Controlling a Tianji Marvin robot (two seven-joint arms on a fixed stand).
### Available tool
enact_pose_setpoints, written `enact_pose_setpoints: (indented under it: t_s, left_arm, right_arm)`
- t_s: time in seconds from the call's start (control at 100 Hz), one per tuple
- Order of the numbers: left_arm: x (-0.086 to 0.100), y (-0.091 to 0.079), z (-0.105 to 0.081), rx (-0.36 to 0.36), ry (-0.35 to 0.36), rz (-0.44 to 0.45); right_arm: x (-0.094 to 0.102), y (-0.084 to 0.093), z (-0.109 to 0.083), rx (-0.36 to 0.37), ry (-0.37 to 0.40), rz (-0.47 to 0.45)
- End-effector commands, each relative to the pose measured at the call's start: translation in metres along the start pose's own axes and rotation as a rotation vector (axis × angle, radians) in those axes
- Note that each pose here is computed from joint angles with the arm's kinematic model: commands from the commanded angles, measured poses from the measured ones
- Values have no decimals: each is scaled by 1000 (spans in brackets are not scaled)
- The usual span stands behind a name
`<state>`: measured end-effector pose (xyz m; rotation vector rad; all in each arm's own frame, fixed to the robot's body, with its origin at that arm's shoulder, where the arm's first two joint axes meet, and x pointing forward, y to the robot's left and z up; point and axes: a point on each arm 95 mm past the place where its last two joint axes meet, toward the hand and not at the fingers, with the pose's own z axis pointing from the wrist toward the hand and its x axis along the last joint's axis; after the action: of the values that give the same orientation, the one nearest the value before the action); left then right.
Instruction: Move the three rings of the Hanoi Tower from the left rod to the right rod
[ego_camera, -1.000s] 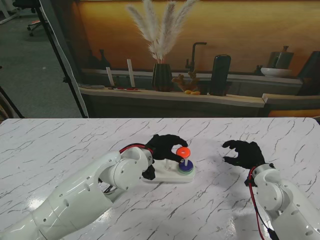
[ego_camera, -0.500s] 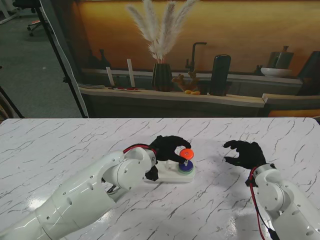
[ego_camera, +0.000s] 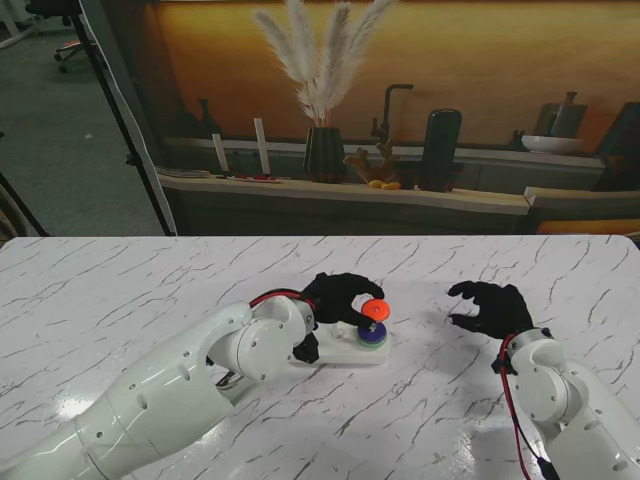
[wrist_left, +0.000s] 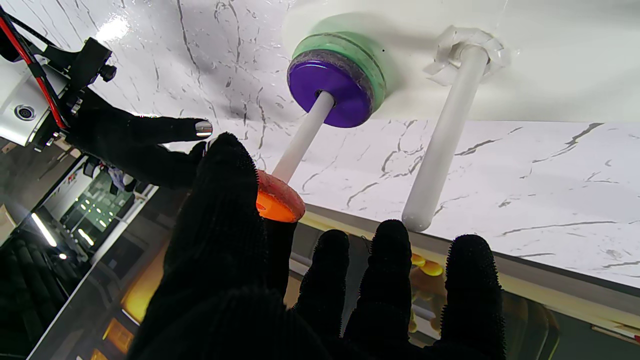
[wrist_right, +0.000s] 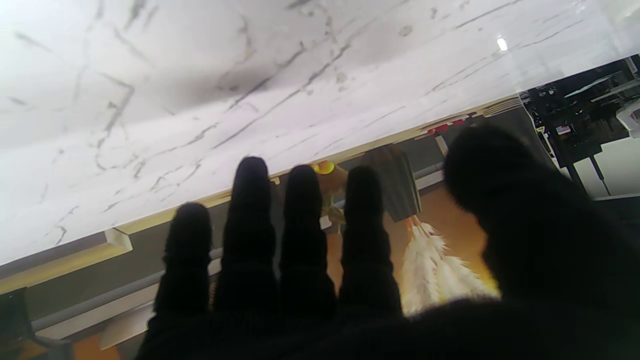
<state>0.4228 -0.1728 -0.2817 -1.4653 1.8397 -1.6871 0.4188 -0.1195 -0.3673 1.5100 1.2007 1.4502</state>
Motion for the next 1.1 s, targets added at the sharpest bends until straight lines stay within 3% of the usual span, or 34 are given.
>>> enact_pose_setpoints:
  t_s: [0.0,1.09]
  left_arm:
    - [3,4,2,-18,17,-5]
    - [-1,5,5,-6,-3,2]
  right_arm:
    - [1,-5,-2,7,2,8]
    - [0,-7,-2,10,1,7]
